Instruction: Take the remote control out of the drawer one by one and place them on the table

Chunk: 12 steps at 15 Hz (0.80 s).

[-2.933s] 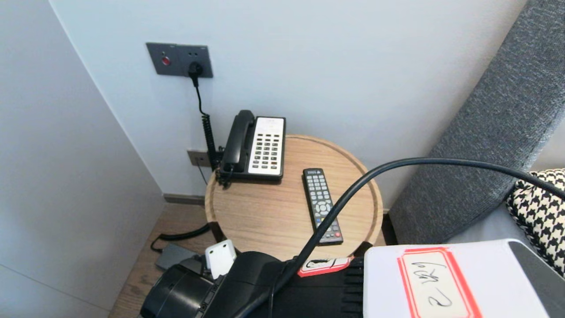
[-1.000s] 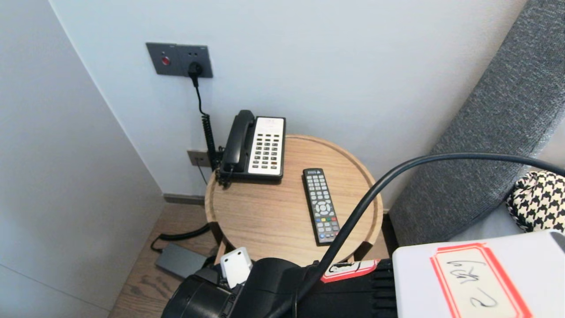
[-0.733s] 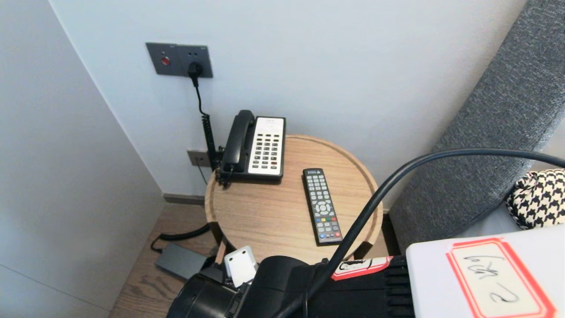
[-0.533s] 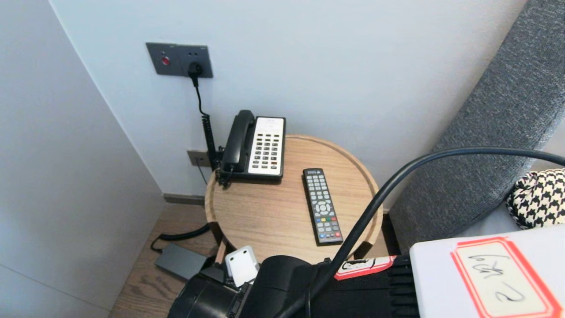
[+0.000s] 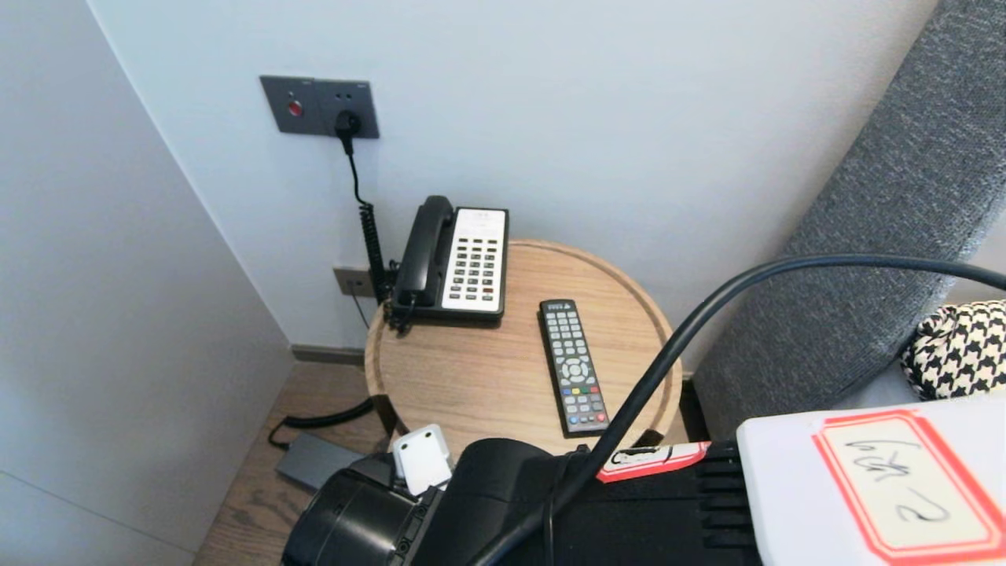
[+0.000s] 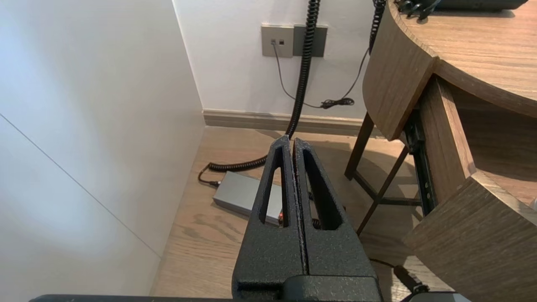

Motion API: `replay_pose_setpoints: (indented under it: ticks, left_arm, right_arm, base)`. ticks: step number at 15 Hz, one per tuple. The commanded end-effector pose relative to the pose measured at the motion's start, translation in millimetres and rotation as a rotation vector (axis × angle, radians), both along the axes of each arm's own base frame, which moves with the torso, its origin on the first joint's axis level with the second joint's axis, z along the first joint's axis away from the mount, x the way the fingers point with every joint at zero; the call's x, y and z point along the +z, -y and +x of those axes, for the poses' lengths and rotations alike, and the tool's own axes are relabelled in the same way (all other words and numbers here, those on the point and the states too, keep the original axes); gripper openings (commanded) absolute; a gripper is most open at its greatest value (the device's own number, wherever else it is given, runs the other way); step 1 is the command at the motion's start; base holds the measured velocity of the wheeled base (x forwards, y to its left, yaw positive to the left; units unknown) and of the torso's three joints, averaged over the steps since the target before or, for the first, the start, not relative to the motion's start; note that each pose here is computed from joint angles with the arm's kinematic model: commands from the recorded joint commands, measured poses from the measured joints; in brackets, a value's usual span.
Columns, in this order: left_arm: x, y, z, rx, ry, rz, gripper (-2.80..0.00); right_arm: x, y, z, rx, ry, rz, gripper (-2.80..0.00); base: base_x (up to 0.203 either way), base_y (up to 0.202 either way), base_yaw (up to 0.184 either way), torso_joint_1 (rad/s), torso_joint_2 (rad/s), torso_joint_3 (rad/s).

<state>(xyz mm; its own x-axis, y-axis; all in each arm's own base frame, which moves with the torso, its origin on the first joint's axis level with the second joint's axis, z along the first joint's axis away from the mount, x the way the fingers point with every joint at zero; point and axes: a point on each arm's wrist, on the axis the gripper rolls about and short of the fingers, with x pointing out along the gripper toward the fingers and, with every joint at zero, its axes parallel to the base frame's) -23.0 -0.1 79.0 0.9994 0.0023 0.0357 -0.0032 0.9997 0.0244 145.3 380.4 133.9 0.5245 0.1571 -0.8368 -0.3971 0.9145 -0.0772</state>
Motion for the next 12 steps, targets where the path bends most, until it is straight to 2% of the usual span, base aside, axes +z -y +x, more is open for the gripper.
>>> replay_pose_setpoints:
  ticks: [1, 12]
  left_arm:
    - [-2.8, 0.0, 0.8, 0.001, -0.009, 0.000, -2.80]
    - [-2.6, 0.0, 0.7, -0.001, -0.009, 0.000, -2.80]
  right_arm:
    - [-4.7, -1.9, 0.2, -0.004, -0.003, -0.010, 0.00]
    - [-29.1, -9.5, 2.8, -0.011, -0.024, -0.058, 0.00]
  base:
    - [0.000, 0.000, 0.000, 0.000, 0.00, 0.000]
    - [0.000, 0.000, 0.000, 0.000, 0.00, 0.000]
